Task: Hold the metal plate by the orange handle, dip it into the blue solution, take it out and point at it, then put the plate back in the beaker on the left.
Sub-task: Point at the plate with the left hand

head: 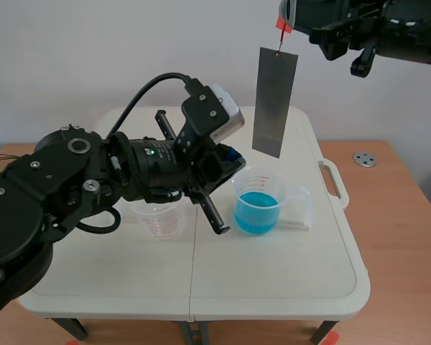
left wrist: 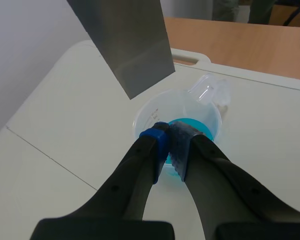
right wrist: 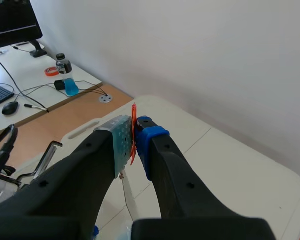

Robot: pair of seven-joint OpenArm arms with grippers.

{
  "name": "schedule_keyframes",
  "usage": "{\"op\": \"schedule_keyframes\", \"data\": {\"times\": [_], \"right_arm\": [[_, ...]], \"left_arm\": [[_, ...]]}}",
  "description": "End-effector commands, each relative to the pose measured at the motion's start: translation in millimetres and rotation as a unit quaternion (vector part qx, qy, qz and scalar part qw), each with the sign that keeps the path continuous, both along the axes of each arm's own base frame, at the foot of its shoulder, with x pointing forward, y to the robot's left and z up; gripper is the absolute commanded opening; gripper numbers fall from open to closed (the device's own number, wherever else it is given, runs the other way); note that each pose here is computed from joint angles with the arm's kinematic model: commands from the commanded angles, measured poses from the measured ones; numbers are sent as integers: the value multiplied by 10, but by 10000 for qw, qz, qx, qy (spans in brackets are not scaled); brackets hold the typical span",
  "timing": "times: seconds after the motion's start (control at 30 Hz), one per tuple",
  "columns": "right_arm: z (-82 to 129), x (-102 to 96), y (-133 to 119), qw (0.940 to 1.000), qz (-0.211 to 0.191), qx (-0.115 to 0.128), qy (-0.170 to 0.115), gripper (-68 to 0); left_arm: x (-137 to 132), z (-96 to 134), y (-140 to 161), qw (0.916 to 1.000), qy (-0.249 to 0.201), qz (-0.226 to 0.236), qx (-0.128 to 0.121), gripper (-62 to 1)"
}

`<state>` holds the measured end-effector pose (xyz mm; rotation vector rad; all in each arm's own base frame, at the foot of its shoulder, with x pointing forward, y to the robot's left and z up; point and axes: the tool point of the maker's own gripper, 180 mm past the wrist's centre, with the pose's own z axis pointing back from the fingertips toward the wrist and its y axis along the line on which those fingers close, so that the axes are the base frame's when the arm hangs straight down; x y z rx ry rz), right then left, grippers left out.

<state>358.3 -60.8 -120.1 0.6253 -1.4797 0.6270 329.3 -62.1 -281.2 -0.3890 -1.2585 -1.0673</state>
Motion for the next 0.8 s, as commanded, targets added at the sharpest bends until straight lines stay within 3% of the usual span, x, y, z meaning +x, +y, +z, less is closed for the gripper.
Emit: {"op": "schedule_keyframes", "data": {"times": [0.0,0.77], "right_arm": [[184,-13,32,9995,95,61,-290,-662],[175,-13,32,9996,94,43,-273,-662]], "left_arm": [[81,158,-41,9997,-209,10,-137,-593],[130,182,-34,9993,-329,137,-135,-593]]}}
